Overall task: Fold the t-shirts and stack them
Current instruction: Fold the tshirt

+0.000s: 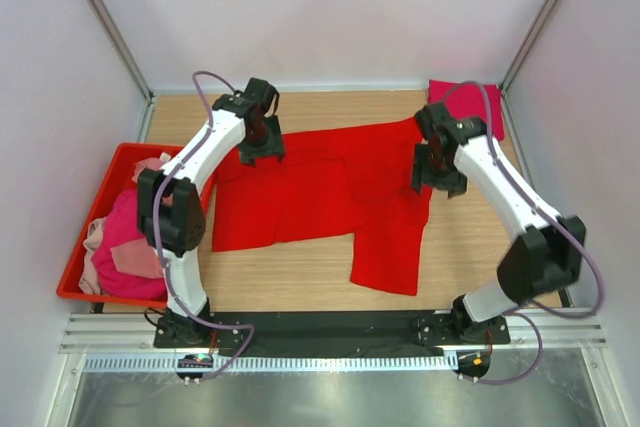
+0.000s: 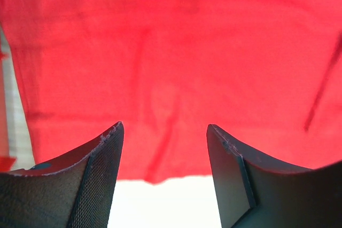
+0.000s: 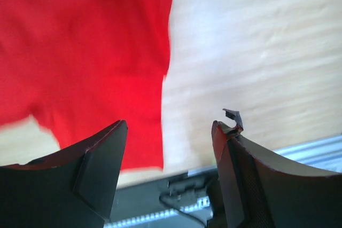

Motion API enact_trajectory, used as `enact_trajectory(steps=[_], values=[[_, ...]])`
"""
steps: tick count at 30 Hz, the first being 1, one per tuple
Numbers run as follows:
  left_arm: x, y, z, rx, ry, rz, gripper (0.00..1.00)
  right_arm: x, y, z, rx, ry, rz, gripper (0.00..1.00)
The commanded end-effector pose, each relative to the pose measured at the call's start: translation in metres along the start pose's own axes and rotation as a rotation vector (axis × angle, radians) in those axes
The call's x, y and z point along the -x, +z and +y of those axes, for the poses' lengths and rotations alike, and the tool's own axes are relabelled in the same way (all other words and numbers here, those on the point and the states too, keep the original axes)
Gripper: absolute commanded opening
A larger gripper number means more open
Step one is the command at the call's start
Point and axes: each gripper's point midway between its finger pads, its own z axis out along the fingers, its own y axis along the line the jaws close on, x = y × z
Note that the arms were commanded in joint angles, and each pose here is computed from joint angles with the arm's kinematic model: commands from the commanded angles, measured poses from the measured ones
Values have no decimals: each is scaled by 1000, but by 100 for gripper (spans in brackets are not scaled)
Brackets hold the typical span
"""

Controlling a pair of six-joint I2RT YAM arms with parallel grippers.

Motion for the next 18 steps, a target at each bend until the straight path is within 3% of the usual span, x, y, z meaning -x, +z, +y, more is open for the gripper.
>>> enact_trajectory(steps=[1, 4, 8, 14, 18], values=[[-14, -21, -7, -71, 17, 3, 64, -83, -4, 14, 37, -30, 151, 71], [-26, -25, -10, -93, 27, 26, 64, -132, 5, 23, 97, 28, 227, 69], [-44, -27, -13, -110, 47, 55, 63, -158, 23, 30, 156, 125, 246, 63], [-68, -26, -13, -107, 78, 90, 62, -140, 61, 44, 146, 161, 152, 54], [-68, -29, -11, -108, 84, 90, 62, -138, 79, 43, 98, 119, 161, 50]])
